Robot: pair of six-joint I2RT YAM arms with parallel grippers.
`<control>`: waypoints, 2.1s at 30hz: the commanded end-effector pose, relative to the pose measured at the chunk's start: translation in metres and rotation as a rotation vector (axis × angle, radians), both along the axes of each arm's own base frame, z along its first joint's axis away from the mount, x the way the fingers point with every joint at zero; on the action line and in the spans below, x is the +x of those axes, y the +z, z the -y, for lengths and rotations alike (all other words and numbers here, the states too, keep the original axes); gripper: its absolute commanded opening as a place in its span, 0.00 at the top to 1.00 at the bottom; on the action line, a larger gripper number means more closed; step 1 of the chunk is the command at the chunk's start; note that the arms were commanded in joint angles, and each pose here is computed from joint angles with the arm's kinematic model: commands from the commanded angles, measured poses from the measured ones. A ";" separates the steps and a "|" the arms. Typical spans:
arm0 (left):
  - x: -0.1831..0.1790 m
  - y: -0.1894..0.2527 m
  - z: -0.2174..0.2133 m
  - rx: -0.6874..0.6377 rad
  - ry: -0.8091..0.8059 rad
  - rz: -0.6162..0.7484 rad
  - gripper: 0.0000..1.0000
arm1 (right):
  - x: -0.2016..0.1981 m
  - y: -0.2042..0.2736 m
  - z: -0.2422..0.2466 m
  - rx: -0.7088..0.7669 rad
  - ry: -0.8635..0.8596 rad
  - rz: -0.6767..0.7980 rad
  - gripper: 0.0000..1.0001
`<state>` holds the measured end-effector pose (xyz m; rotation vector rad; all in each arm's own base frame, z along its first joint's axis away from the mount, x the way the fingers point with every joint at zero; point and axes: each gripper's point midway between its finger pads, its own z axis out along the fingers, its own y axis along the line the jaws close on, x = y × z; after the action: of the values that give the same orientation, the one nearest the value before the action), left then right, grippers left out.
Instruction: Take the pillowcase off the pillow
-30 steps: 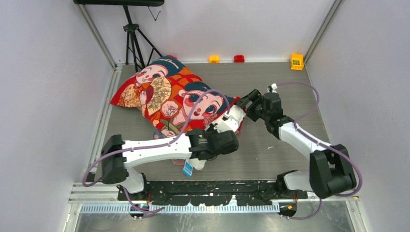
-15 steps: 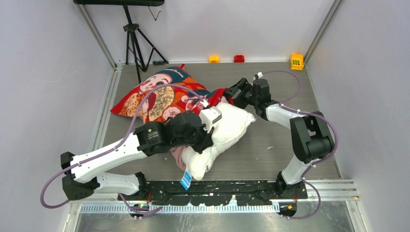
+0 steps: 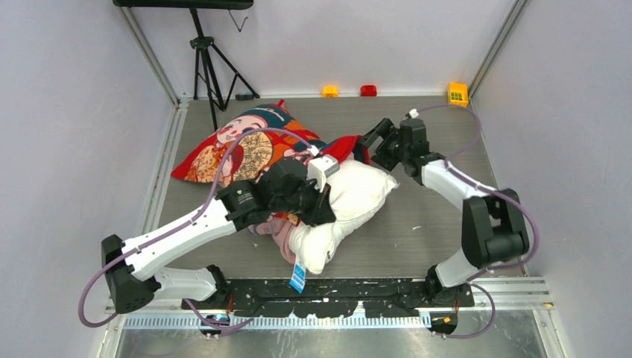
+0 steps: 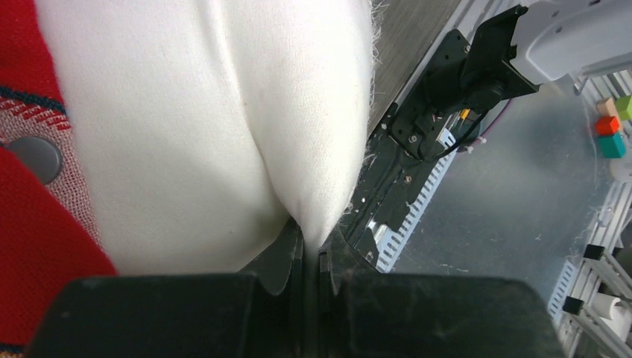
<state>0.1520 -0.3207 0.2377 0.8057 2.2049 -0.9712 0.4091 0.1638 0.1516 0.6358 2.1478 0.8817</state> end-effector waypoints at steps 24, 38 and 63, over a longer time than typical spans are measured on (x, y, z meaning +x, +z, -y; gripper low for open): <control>0.082 0.062 0.025 -0.252 0.151 0.033 1.00 | -0.133 0.119 -0.015 0.270 0.050 0.028 0.00; 0.072 0.079 0.031 -0.328 0.091 0.025 1.00 | -0.122 0.052 -0.069 0.229 -0.027 -0.158 0.00; 0.075 0.072 -0.093 0.161 0.401 0.170 0.22 | -0.121 0.056 -0.058 0.148 0.030 0.032 1.00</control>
<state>0.2281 -0.2361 0.3525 0.4099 2.0488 -0.6444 0.2733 0.2189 0.1786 0.6909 2.2097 1.0028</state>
